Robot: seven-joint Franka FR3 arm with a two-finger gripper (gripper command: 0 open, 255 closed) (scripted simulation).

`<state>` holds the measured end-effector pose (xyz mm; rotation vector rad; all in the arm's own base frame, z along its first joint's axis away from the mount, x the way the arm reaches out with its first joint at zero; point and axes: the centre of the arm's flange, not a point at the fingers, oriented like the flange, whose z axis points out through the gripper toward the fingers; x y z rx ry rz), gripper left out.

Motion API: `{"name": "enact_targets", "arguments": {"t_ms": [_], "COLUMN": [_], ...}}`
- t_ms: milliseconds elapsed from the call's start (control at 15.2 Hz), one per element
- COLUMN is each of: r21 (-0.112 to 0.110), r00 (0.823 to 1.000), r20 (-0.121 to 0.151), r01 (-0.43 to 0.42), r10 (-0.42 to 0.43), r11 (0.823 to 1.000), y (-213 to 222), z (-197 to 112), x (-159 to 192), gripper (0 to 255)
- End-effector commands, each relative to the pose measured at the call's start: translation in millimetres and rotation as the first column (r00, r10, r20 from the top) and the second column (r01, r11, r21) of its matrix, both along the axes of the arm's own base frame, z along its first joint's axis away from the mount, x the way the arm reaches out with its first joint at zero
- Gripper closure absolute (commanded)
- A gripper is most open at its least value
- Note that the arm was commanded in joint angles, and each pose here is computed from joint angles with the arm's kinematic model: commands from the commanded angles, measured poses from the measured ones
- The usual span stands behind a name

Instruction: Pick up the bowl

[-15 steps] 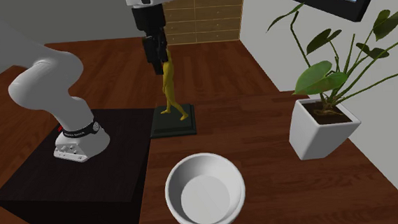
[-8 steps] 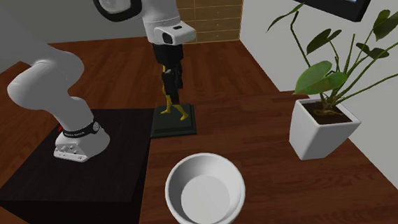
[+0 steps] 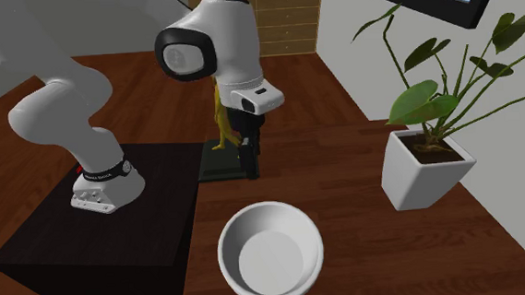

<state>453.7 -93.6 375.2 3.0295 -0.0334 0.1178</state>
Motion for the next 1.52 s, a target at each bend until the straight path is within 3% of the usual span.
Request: {"name": "enact_targets", "arguments": {"t_ms": [0, 264, 924, 990, 1452], "r21": [-0.008, -0.022, -0.024, -0.024, -0.024], "r00": [1.000, 1.000, 1.000, 1.000, 1.000], "r20": [0.000, -0.002, -0.002, -0.002, -0.002], "r01": [0.006, 0.019, 0.021, 0.021, 0.021], "r10": [-0.006, -0.019, -0.021, -0.021, -0.021], "r11": [1.000, 1.000, 0.999, 0.999, 0.999], "y": [-12, -37, -40, -40, -40], "z": [-22, -62, -107, -107, -107], "x": [10, 32, 35, 35, 35], "gripper": [0, 0, 0, 255, 255]}}
